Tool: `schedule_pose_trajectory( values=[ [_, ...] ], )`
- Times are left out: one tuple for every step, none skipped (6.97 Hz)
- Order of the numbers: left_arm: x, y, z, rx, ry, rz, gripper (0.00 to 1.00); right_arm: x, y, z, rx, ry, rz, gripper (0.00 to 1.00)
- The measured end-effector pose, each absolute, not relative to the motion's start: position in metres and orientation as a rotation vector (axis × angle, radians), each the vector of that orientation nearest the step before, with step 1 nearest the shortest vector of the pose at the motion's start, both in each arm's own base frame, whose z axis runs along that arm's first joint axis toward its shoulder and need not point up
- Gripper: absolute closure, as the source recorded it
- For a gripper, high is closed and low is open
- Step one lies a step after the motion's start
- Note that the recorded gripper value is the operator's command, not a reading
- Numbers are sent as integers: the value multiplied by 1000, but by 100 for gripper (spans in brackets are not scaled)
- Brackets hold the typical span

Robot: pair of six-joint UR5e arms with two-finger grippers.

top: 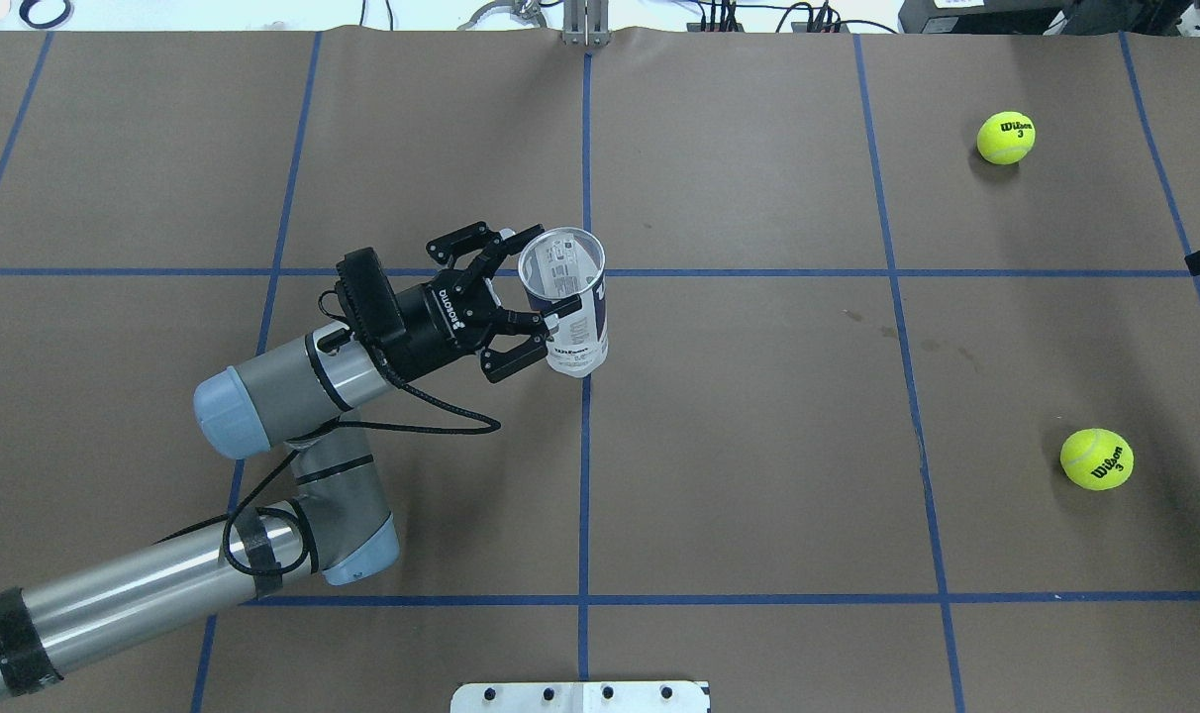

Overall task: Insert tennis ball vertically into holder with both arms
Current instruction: 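Rotate the can upright with the left gripper, open end up, then hold the can with the left gripper while the right arm reaches out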

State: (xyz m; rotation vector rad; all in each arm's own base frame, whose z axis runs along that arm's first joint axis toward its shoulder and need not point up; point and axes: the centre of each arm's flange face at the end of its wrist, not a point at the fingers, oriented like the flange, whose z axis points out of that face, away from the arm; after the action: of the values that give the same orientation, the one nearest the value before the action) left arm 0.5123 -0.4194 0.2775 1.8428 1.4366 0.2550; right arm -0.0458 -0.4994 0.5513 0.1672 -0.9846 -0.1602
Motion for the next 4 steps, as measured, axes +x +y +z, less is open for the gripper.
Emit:
schedule_pose_trajectory(
  values=[
    [517, -413, 281, 1853, 1433, 268, 33, -48, -499, 551, 173, -986, -167, 1],
    [520, -410, 281, 1859, 1432, 275, 33, -50, -499, 550, 175, -987, -172, 1],
    [521, -408, 280, 1862, 1431, 278, 32, -51, -499, 549, 176, -988, -173, 1],
    [522, -408, 279, 1864, 1431, 279, 32, -51, -499, 549, 177, -988, -174, 1]
  ],
)
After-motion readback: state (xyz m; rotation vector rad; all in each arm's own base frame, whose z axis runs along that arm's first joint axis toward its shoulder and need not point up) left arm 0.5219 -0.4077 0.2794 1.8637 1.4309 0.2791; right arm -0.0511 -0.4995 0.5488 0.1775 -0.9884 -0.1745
